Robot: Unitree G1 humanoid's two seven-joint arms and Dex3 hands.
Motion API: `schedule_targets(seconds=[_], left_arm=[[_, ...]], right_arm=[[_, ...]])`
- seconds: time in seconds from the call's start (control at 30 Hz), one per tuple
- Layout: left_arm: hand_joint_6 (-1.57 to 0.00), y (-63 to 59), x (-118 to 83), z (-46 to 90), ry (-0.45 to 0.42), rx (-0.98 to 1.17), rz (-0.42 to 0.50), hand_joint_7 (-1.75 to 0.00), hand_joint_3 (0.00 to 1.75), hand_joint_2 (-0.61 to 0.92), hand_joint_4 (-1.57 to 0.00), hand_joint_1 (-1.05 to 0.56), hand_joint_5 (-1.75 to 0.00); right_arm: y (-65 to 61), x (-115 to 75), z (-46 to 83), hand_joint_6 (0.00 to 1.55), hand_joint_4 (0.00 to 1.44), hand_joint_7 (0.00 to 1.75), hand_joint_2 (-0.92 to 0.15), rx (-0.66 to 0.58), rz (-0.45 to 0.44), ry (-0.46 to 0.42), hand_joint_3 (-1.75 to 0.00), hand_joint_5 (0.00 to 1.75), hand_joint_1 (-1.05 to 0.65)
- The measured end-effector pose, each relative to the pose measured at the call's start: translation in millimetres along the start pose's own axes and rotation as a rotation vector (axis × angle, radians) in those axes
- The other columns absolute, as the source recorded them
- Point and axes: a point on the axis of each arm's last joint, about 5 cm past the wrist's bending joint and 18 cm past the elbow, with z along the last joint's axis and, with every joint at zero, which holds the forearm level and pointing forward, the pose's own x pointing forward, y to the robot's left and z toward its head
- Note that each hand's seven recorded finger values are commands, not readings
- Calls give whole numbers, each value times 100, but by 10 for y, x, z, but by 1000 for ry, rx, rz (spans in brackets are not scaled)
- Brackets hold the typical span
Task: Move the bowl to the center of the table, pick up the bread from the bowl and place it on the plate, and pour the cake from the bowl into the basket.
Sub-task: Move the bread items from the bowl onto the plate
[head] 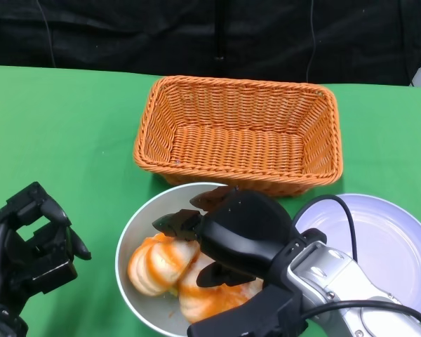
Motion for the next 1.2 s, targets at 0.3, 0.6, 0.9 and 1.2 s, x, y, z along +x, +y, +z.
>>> schedule_targets(seconds=[0.3,0.6,0.9,1.2], left_arm=[[-75,-15,4,29,-11,4,1,-175,147,49,-87,13,-175],[-74,-21,5,30,-10,4,7,-175,147,47,-87,12,-175],[-74,-78,4,56,1,4,24,-175,148,46,-86,12,-175],[-73,-83,-2,45,6,-1,30,-175,148,47,-88,11,-175]], right_arm=[[10,42,9,41,40,0,-90,-11,13,-1,0,0,-52],[19,52,4,43,42,1,-90,-11,17,3,0,1,-54],[55,106,-28,59,56,4,-91,-27,-12,2,0,6,-50],[155,119,-59,89,96,10,-83,-28,-101,-41,0,27,-30]])
